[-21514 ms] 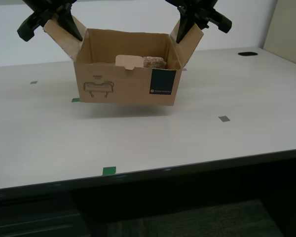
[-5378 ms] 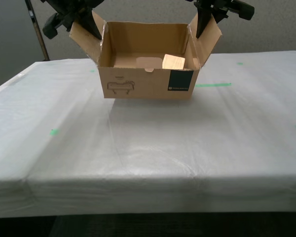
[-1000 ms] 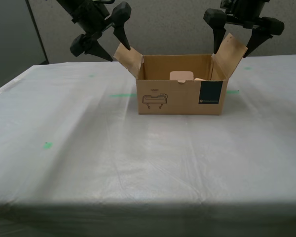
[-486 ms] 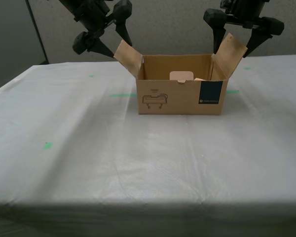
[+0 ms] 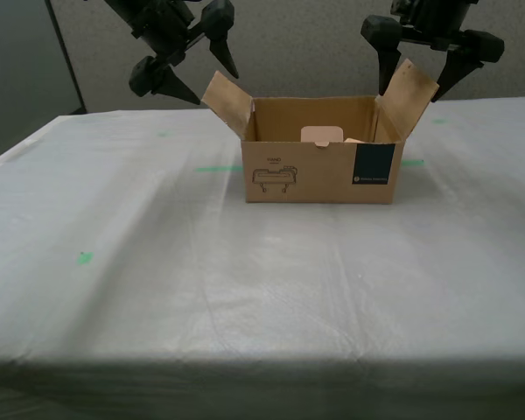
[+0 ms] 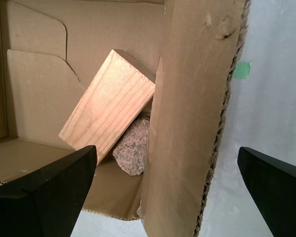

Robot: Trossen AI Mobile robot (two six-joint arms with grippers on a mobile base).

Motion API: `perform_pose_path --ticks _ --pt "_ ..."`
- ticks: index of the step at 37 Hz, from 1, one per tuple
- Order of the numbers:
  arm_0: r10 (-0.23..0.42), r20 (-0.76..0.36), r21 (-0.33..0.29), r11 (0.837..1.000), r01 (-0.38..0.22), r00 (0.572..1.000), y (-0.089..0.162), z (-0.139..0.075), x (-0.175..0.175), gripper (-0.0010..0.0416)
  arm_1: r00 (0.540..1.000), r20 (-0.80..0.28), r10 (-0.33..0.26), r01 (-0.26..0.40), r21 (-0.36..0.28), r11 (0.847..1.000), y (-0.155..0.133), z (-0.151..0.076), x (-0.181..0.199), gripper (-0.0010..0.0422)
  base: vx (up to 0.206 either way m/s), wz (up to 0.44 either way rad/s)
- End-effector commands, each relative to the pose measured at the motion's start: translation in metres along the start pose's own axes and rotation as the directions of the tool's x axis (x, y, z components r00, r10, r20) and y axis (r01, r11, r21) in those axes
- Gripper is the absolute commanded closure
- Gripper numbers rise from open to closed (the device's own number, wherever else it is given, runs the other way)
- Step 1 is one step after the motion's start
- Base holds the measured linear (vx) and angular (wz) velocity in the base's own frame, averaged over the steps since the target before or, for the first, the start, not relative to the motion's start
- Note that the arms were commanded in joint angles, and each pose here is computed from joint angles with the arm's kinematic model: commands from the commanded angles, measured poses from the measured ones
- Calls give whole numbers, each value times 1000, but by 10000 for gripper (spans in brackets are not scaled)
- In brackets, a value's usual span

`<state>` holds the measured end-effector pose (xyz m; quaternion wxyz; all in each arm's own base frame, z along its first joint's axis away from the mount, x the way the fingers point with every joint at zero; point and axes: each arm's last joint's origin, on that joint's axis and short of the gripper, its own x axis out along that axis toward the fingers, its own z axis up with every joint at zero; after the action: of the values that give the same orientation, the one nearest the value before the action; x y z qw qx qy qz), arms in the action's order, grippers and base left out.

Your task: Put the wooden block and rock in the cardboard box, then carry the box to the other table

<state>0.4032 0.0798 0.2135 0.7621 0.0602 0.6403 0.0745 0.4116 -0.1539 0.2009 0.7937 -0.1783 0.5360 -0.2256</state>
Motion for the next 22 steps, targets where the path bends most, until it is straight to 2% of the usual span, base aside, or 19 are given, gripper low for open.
perform_pose_path --ticks 1,6,14,22 --pt "2 2 1 1000 -2 1000 0 0 0 7 1000 2 1 -1 -1 1000 0 0 0 8 0 0" --pt "2 3 1 1000 -2 1000 0 0 0 7 1000 2 1 -1 -2 1000 0 0 0 26 0 0" --pt "2 2 1 1000 -2 1000 0 0 0 7 1000 2 1 -1 -1 1000 0 0 0 11 0 0" --pt "3 2 0 1000 -3 1000 0 0 0 7 1000 2 1 -1 -1 1000 0 0 0 14 0 0"
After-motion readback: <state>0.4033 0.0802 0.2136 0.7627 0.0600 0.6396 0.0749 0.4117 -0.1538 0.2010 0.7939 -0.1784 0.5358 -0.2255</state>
